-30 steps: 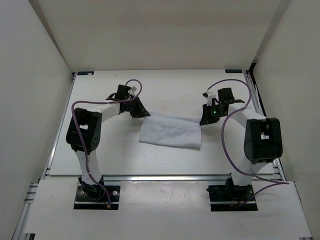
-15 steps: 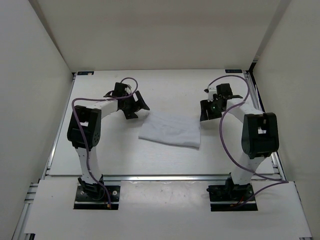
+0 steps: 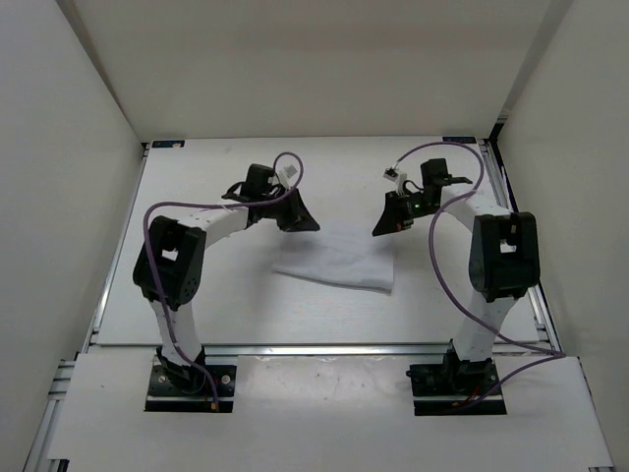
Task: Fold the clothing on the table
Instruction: Fold the skirt
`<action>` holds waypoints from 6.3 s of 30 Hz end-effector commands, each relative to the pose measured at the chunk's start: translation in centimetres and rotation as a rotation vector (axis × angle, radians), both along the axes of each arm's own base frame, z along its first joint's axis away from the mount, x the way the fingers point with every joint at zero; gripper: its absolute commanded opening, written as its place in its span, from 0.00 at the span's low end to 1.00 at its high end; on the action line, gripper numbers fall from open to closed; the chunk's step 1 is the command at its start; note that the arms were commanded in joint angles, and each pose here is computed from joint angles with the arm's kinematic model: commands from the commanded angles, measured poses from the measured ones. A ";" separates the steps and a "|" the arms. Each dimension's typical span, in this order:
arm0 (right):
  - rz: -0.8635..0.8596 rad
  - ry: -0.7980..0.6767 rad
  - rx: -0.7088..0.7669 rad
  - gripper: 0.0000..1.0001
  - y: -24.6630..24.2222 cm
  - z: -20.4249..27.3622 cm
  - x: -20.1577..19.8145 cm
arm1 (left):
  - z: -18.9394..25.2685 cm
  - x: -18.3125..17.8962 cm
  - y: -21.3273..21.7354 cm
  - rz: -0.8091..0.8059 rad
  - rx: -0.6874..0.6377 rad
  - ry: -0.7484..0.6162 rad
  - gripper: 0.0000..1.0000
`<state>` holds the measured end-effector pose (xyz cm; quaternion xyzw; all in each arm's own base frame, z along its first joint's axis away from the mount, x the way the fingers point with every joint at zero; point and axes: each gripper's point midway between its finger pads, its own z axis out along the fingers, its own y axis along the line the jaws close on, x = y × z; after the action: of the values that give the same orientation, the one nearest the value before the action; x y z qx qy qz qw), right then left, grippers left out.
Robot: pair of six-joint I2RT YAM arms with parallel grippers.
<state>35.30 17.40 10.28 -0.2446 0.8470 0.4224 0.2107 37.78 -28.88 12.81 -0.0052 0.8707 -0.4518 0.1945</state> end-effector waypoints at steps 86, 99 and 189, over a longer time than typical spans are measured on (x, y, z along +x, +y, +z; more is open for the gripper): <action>0.336 0.541 -0.252 0.00 6.7 -11.6 -10.6 | -9.9 -5.9 0.9 0.088 -0.066 0.296 0.16; 0.167 0.730 -0.318 0.00 0.1 -12.4 -14.8 | -11.7 -5.9 3.7 0.126 -0.019 0.316 0.11; 0.041 0.768 -0.366 0.00 -2.0 -13.1 -14.8 | -6.7 -9.5 -7.9 0.045 -0.246 0.230 0.00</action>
<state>22.36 17.43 0.73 -0.1454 0.8944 0.4049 -0.1227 27.47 -35.33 2.43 -0.0961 0.8579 -0.5013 0.0594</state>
